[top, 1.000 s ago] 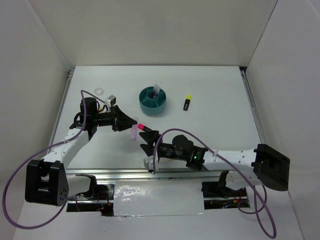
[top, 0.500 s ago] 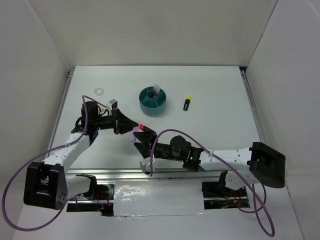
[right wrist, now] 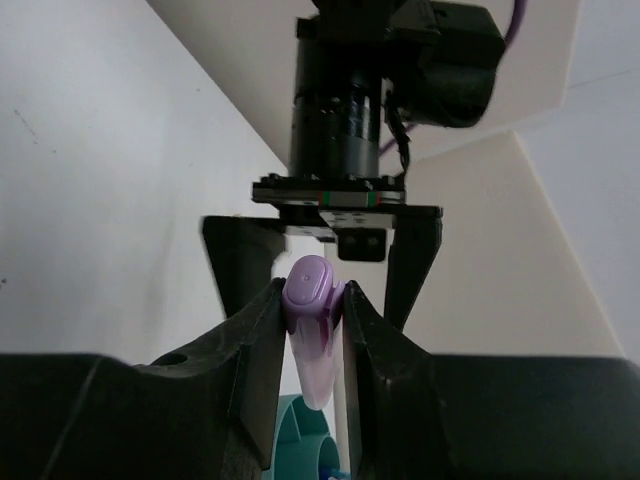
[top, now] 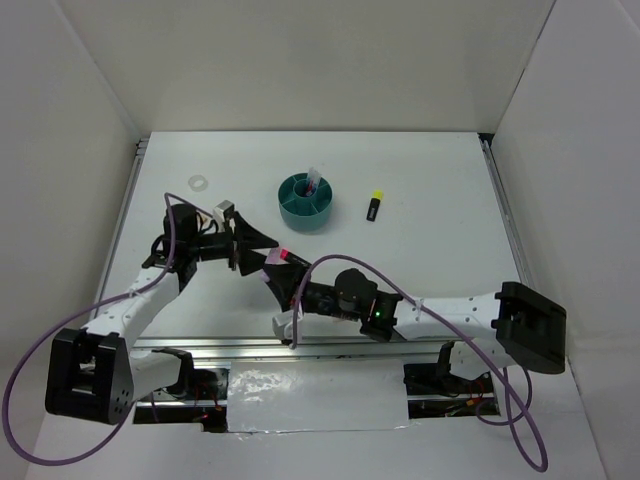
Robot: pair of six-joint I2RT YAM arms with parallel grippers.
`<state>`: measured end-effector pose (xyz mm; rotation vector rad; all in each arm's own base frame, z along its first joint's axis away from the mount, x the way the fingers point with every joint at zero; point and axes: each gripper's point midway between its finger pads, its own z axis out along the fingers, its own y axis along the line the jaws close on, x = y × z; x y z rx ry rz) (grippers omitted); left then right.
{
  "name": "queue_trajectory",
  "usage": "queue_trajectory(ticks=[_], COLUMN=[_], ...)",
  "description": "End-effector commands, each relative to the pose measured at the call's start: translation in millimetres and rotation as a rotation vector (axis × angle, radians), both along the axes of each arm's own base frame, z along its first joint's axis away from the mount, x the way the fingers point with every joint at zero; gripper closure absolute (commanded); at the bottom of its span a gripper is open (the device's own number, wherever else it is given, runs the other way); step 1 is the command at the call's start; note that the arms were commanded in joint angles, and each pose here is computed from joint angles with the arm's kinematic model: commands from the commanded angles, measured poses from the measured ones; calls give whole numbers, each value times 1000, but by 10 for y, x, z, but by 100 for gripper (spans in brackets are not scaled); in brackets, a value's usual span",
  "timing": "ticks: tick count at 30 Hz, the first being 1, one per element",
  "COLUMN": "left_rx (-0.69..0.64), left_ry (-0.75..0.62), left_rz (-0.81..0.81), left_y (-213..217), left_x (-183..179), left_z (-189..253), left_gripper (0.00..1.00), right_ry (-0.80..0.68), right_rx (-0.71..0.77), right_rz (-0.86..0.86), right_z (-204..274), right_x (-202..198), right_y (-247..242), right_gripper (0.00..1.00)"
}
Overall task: Sort the stationery into containers
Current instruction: Pass the stationery from the left arm to the right, then place the stationery into the container
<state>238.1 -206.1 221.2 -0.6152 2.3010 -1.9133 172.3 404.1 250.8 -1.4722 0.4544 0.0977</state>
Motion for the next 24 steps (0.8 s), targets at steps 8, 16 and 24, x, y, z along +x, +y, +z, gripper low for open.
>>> queue_trajectory(ticks=[8,16,24], left_rx=[130,267,319], left_ry=[-254,-469,-529], left_rz=[184,280,317], left_y=[592,958,1109], left_x=[599,852,858], left_z=[301,351,283], left_gripper=[1,1,1], right_ry=[506,976,1228], right_rx=[498,823,801], right_rz=[-324,-650,-670], right_z=[1194,1161,872], right_x=[966,2240,2499], right_y=[-621,-1578,-1527], right_gripper=[100,100,100])
